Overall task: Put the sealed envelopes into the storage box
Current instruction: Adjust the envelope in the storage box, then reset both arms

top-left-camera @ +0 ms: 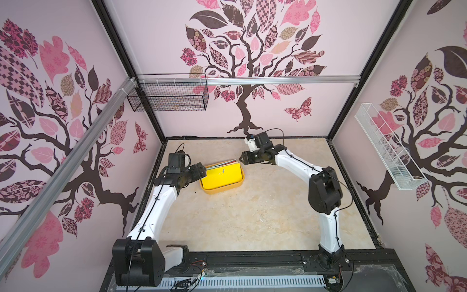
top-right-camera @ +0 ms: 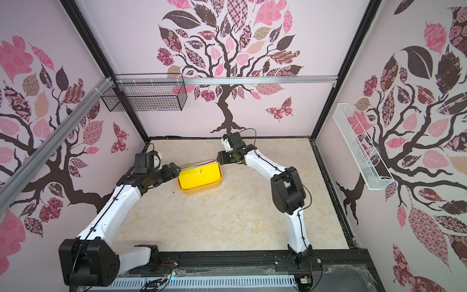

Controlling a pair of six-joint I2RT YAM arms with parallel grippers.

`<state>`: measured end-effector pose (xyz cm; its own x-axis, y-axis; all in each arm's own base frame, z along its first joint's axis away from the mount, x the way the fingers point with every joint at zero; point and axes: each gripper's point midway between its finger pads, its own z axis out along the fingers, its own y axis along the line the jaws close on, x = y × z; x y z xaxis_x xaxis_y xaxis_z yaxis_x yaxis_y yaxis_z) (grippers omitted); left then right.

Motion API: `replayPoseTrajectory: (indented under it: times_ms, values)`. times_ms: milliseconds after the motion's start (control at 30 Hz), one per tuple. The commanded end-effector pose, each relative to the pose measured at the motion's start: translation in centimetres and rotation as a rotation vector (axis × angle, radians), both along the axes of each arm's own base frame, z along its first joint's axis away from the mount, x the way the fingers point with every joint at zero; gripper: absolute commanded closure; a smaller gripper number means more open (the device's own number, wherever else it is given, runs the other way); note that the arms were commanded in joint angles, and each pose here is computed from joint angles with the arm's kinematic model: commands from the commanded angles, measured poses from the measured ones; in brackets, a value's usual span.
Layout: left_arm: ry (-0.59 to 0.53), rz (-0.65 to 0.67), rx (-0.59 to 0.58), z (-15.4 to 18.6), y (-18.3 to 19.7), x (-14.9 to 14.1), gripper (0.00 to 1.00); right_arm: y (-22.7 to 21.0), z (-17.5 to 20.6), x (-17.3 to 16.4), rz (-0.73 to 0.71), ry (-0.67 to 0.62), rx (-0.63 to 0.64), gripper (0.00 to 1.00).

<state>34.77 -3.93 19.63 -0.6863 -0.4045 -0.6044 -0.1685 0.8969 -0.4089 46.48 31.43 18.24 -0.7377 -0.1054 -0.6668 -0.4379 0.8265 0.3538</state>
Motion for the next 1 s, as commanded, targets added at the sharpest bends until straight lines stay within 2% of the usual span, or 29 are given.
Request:
replayPoseTrajectory:
  times_ms: [0,100,167,267,333,467,567,667,733,867,967]
  values:
    - [-0.125,0.133,0.047,1.8,2.3,0.1,0.02,-4.0,8.3,-0.2,-0.129,-0.23,0.045,0.36]
    - [-0.248,0.189,0.103,3.3,3.0,-0.3,0.02,-8.2,9.0,-2.0,-0.228,-0.323,0.005,0.33]
    - [-0.328,0.219,0.216,4.1,3.2,-0.7,0.03,-11.9,8.5,-3.3,-0.319,-0.383,-0.028,0.32]
    - [-0.452,0.211,0.328,4.3,2.8,-0.7,0.02,-17.4,7.8,-5.5,-0.46,-0.468,-0.096,0.31]
    - [-0.49,0.207,0.375,3.7,3.0,-0.8,0.02,-20.8,7.0,-6.8,-0.569,-0.508,-0.16,0.3]
    - [-0.477,0.239,0.472,1.4,4.3,-1.1,0.03,-26.4,4.6,-9.7,-0.725,-0.562,-0.288,0.27]
    - [-0.475,0.181,0.542,-0.7,3.9,-0.6,0.04,-30.1,2.2,-11.1,-0.837,-0.531,-0.288,0.26]
    - [-0.424,0.207,0.589,-2.8,4.9,-0.2,0.03,-32.6,-0.4,-12.0,-0.91,-0.517,-0.289,0.26]
    - [-0.428,0.198,0.604,-3.4,5.1,0.3,0.04,-33.6,-1.9,-12.0,-0.936,-0.518,-0.284,0.26]
    - [-0.42,0.233,0.559,-5.9,6.7,1.4,0.04,-35.5,-4.8,-11.2,-1.012,-0.503,-0.28,0.27]
    - [-0.483,0.182,0.569,-6.2,6.0,2.5,0.05,-35.6,-4.2,-10.3,-1.011,-0.547,-0.238,0.27]
